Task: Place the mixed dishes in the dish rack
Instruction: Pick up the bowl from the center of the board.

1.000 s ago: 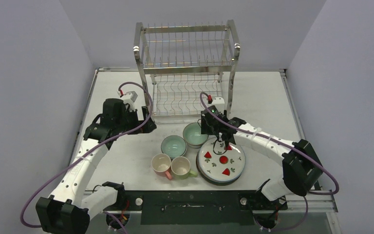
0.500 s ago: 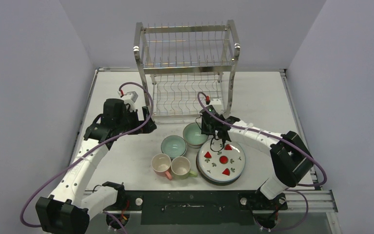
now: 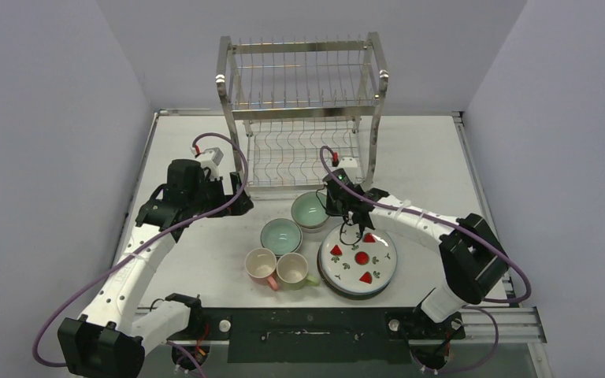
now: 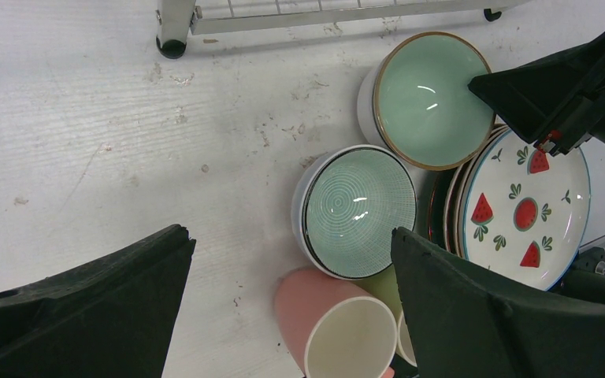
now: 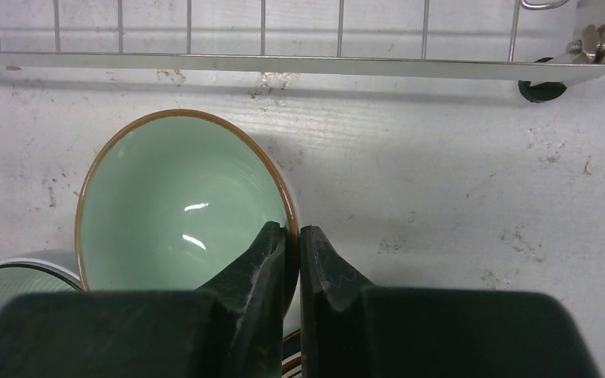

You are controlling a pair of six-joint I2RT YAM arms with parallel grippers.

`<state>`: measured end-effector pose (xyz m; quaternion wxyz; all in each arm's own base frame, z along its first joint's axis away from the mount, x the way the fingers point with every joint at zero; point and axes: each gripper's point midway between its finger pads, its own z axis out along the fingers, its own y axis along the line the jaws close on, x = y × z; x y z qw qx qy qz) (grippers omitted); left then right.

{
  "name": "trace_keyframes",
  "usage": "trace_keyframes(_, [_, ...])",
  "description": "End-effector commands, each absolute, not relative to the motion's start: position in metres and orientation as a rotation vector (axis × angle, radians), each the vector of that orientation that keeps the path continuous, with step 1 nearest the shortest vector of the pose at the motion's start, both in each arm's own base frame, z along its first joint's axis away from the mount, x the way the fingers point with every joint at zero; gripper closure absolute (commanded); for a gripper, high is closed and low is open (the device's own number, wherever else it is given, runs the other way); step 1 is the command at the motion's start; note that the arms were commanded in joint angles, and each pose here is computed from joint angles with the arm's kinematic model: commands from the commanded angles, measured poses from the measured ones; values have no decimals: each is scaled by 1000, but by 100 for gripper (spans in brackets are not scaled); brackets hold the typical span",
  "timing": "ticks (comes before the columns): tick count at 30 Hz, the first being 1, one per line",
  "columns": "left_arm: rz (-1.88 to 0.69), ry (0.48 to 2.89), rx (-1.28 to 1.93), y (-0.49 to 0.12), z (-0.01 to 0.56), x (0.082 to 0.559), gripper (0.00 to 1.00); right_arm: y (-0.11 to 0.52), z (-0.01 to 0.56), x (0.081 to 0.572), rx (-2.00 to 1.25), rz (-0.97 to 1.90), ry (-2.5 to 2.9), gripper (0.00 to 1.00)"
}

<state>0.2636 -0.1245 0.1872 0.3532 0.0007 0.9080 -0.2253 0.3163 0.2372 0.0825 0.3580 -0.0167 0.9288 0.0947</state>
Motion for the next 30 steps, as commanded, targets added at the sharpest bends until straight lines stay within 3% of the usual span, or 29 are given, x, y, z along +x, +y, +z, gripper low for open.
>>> trace_keyframes(1, [-584, 2301, 20, -124, 195, 270, 4, 229, 109, 319, -62, 190, 2337, 100])
trace_keyframes(17, [-773, 2193, 175, -182, 247, 256, 12, 239, 213, 290, -159, 197, 2120, 100])
trace_keyframes(30, [-897, 2206, 154, -212, 256, 257, 26, 256, 275, 254, -230, 285, 1973, 100])
